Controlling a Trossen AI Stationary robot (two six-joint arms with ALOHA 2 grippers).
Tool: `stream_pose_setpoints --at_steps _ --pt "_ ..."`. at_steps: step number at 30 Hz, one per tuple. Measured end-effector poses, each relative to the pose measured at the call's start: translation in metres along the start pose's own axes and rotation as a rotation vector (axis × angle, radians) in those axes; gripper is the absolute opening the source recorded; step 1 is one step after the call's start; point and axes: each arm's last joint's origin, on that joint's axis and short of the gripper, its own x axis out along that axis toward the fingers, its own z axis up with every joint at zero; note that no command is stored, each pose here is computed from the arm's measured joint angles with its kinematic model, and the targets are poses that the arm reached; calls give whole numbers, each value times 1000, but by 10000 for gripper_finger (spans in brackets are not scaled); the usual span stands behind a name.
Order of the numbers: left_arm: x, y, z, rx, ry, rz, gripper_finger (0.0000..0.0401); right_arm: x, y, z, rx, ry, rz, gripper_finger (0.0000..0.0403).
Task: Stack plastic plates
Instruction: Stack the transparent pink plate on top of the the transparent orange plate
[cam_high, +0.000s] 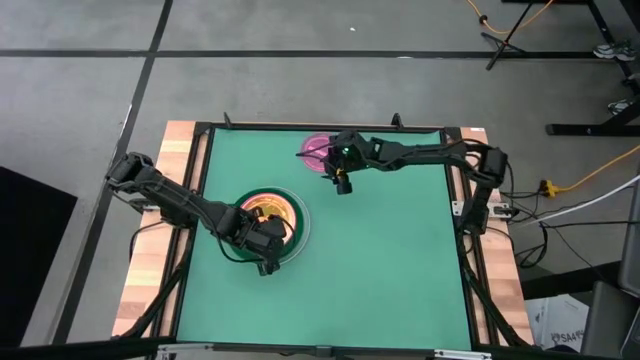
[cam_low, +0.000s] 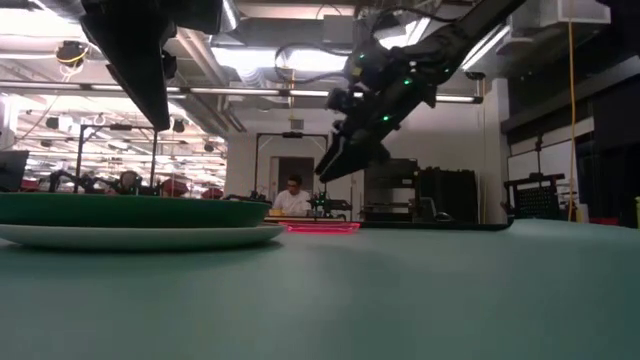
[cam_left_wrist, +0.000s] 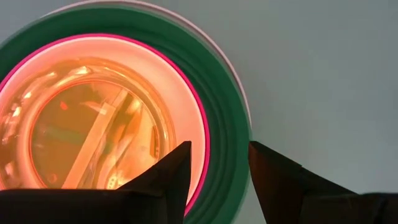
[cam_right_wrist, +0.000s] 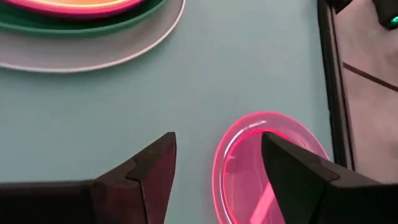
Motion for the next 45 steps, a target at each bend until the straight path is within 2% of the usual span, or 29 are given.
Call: stream_pose_setpoints --at_steps 7,15,20,36,40,45 --pt "0 -1 1 -2 -6 -5 153 15 0 -12 18 70 33 229" --pt "0 -1 1 -2 -5 -5 153 10 -18 -35 76 185 2 229" --pt "0 -1 1 -2 -6 -5 153 11 -21 -48 104 239 21 229" --pt "0 -2 3 -9 -55 8 153 40 -13 -66 110 271 50 228" --pt "0 -2 4 -9 -60 12 153 40 -13 -66 110 269 53 212" --pt "0 -2 4 -9 -60 11 153 40 -15 -68 117 272 52 174"
